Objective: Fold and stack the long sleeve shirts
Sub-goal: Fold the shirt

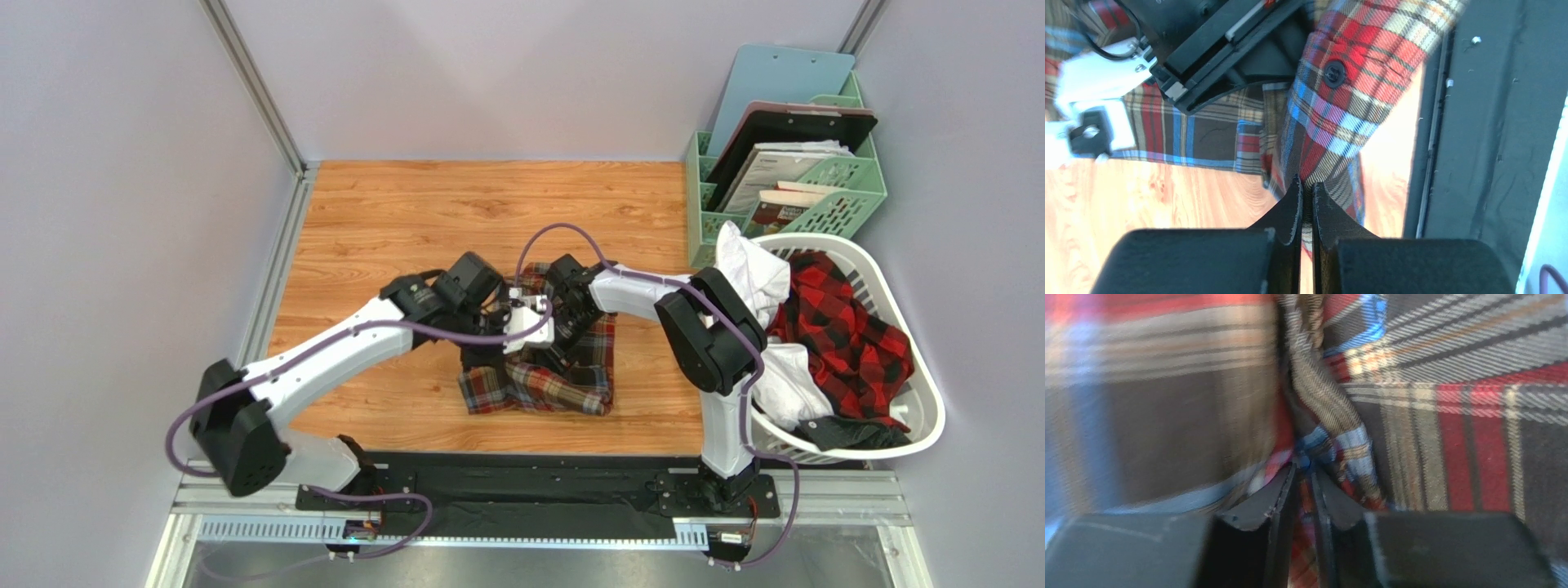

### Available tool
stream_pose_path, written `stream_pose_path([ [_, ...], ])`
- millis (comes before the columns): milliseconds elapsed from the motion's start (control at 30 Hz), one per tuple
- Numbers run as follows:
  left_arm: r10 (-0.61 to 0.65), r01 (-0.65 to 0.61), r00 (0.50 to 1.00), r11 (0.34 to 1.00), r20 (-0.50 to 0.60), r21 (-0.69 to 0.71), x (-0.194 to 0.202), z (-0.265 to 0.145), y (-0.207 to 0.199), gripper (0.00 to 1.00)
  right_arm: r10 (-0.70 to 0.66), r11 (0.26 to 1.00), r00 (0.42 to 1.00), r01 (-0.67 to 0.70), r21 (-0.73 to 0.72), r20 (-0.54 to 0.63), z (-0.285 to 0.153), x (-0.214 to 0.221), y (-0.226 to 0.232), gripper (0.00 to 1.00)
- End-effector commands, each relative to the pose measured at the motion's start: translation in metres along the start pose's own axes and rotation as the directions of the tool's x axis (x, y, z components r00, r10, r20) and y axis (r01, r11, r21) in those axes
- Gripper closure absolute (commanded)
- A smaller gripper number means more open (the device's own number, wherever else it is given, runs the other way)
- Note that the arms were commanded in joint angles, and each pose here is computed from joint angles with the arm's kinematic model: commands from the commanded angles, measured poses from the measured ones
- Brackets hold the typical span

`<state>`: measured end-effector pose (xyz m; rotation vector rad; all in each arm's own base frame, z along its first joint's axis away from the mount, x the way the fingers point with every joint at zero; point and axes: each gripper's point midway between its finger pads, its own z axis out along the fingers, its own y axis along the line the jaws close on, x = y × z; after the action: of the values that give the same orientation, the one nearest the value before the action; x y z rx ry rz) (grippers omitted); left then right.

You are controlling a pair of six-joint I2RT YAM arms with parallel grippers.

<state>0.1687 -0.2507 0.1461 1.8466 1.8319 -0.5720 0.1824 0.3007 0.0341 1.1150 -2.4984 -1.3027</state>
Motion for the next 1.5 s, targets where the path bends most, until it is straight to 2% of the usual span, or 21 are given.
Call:
stream_pose_path([
  [0,-0.006,-0.003,0.998,0.990,0.067,0.143,-0.011,0.010,0.023,1.00,-0.107,0.993,0.994,0.106,-0.053,-0.015,-0.027,-0.021,0.016,0.71],
  [33,-0.018,0.004,0.996,0.989,0.091,0.148,-0.020,0.002,0.036,1.00,-0.095,0.994,0.996,0.095,-0.052,0.003,-0.035,-0.029,0.010,0.68],
  [67,-0.040,0.024,0.996,0.980,0.076,0.198,-0.018,0.011,0.038,1.00,-0.089,0.995,0.996,0.090,-0.042,0.030,-0.047,-0.042,0.009,0.62],
  [233,-0.015,-0.007,0.996,0.967,0.087,0.256,-0.032,0.013,0.049,0.99,-0.041,0.997,0.982,0.029,0.066,0.186,-0.114,-0.076,-0.019,0.59],
  [333,-0.030,0.013,0.998,0.960,0.056,0.281,-0.036,0.023,0.063,0.99,-0.013,0.992,0.965,-0.021,0.126,0.260,-0.148,-0.086,-0.037,0.59],
  [400,-0.060,0.059,0.998,0.945,-0.007,0.322,-0.023,0.043,0.070,0.98,0.007,0.988,0.956,-0.051,0.145,0.292,-0.163,-0.086,-0.043,0.56],
  [500,-0.124,0.139,0.990,0.928,-0.066,0.346,-0.007,0.066,0.085,0.97,0.021,0.982,0.937,-0.085,0.168,0.349,-0.190,-0.081,-0.043,0.44],
  [567,-0.175,0.204,0.978,0.908,-0.113,0.365,0.006,0.083,0.094,0.96,0.039,0.977,0.930,-0.113,0.184,0.365,-0.199,-0.071,-0.046,0.37],
  [633,-0.236,0.270,0.962,0.892,-0.137,0.362,0.011,0.087,0.103,0.95,0.037,0.972,0.927,-0.120,0.203,0.374,-0.206,-0.059,-0.042,0.34],
  [733,-0.322,0.375,0.926,0.850,-0.199,0.369,0.027,0.102,0.106,0.94,0.018,0.970,0.928,-0.107,0.219,0.372,-0.207,-0.049,-0.034,0.33],
  [833,-0.368,0.427,0.903,0.826,-0.222,0.368,0.034,0.101,0.102,0.94,0.039,0.975,0.927,-0.116,0.188,0.373,-0.196,-0.036,-0.029,0.33],
  [900,-0.394,0.441,0.898,0.811,-0.197,0.386,0.036,0.098,0.096,0.86,0.065,0.975,0.925,-0.139,0.176,0.374,-0.187,-0.025,-0.030,0.33],
  [933,-0.394,0.425,0.905,0.824,-0.160,0.374,0.029,0.089,0.099,0.81,0.044,0.974,0.917,-0.128,0.189,0.396,-0.189,-0.028,-0.030,0.33],
  [967,-0.419,0.429,0.901,0.817,-0.114,0.385,0.022,0.082,0.102,0.72,0.065,0.973,0.916,-0.147,0.180,0.395,-0.183,-0.021,-0.031,0.32],
  [1033,-0.449,0.430,0.893,0.818,-0.043,0.382,0.005,0.062,0.108,0.61,0.051,0.972,0.906,-0.141,0.186,0.421,-0.184,-0.023,-0.030,0.32],
  [1067,-0.488,0.448,0.873,0.804,0.003,0.391,0.000,0.049,0.114,0.51,0.049,0.972,0.903,-0.142,0.189,0.427,-0.183,-0.023,-0.030,0.32],
  [1167,-0.546,0.481,0.830,0.803,0.114,0.351,-0.006,0.017,0.126,0.46,0.019,0.973,0.890,-0.121,0.197,0.455,-0.180,-0.021,-0.029,0.26],
  [1267,-0.604,0.541,0.783,0.780,0.149,0.316,0.009,-0.001,0.124,0.43,-0.002,0.977,0.881,-0.100,0.191,0.472,-0.178,-0.018,-0.025,0.23],
  [1300,-0.630,0.565,0.764,0.758,0.138,0.326,0.018,-0.001,0.117,0.43,-0.007,0.978,0.879,-0.094,0.186,0.476,-0.177,-0.017,-0.023,0.22],
  [1333,-0.632,0.569,0.760,0.759,0.151,0.318,0.018,-0.006,0.114,0.42,-0.014,0.978,0.879,-0.087,0.189,0.477,-0.175,-0.015,-0.024,0.17],
  [1467,-0.658,0.612,0.734,0.748,0.166,0.257,0.034,0.002,0.114,0.39,-0.064,0.975,0.875,-0.049,0.218,0.480,-0.174,-0.010,-0.023,0.16],
])
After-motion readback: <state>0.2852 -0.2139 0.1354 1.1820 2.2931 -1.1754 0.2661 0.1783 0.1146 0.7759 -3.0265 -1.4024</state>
